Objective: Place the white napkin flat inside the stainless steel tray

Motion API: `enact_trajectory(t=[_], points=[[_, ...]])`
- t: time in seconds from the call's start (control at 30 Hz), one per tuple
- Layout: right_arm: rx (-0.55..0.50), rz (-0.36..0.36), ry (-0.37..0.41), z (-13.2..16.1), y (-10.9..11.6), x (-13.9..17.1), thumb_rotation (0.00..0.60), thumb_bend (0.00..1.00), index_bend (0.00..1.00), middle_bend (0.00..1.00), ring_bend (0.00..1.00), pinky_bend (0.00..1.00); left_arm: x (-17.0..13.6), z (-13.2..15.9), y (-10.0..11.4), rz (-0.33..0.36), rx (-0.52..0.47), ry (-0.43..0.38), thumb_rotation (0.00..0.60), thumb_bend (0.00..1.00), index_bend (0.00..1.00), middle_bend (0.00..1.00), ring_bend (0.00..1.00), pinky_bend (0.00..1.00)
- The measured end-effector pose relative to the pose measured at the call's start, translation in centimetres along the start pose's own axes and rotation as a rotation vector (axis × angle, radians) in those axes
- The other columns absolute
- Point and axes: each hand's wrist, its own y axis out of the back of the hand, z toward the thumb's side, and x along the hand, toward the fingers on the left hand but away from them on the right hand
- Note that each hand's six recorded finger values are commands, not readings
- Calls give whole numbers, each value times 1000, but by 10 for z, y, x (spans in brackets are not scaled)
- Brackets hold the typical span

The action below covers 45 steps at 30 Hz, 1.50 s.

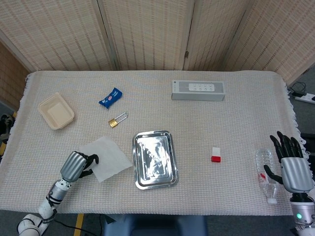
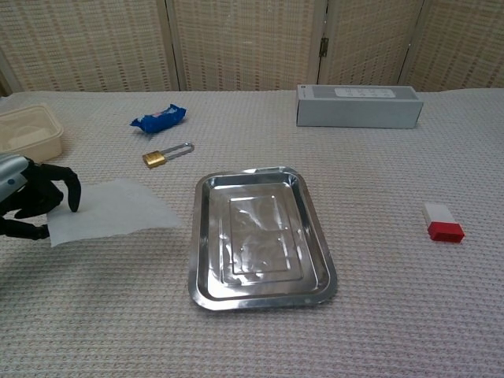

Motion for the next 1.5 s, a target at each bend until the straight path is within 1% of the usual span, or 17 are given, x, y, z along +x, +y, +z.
enact_trajectory(t=[0.17,0.3,0.5,0.63,0.8,0.87,1.0,1.1,1.2,1.3,1.5], points=[[-7,-2,0,0,1,0,600,325,0,0,0,0,11,5,13,65,10,-36,600,506,632,1000,996,1000],[-17,-8,6,1,4,1,600,325,0,0,0,0,25,17,18,100,26,-94,600,507,633,1000,994,1000],[-38,-23,7,-3,14,8,600,325,0,0,0,0,57,40,19,137,33,-183,600,507,631,1000,993,1000],[-50,-43,-1,-8,23,15,600,326,0,0,0,0,75,62,13,149,18,-242,600,507,630,1000,993,1000],[-66,-72,-14,-16,37,24,600,325,0,0,0,0,77,88,-9,116,-30,-284,600,507,627,1000,993,1000],[-72,-76,-14,-17,40,27,600,326,0,0,0,0,77,96,-16,109,-45,-289,600,508,627,1000,992,1000],[-90,-86,-12,-18,46,32,600,326,0,0,0,0,81,113,-36,70,-69,-291,600,508,626,1000,992,1000],[-104,-90,-8,-19,49,33,600,326,0,0,0,0,85,122,-49,34,-60,-296,600,508,622,1000,992,1000],[-114,-91,-6,-20,51,33,600,326,0,0,0,0,88,128,-61,-4,-37,-300,600,508,614,1000,992,1000],[-123,-89,-4,-22,52,33,600,326,0,0,0,0,91,130,-69,-29,-17,-297,600,508,598,1000,991,1000],[-127,-77,-24,-26,51,30,600,326,0,0,0,0,97,131,-78,-63,-8,-281,600,508,592,1000,991,1000]])
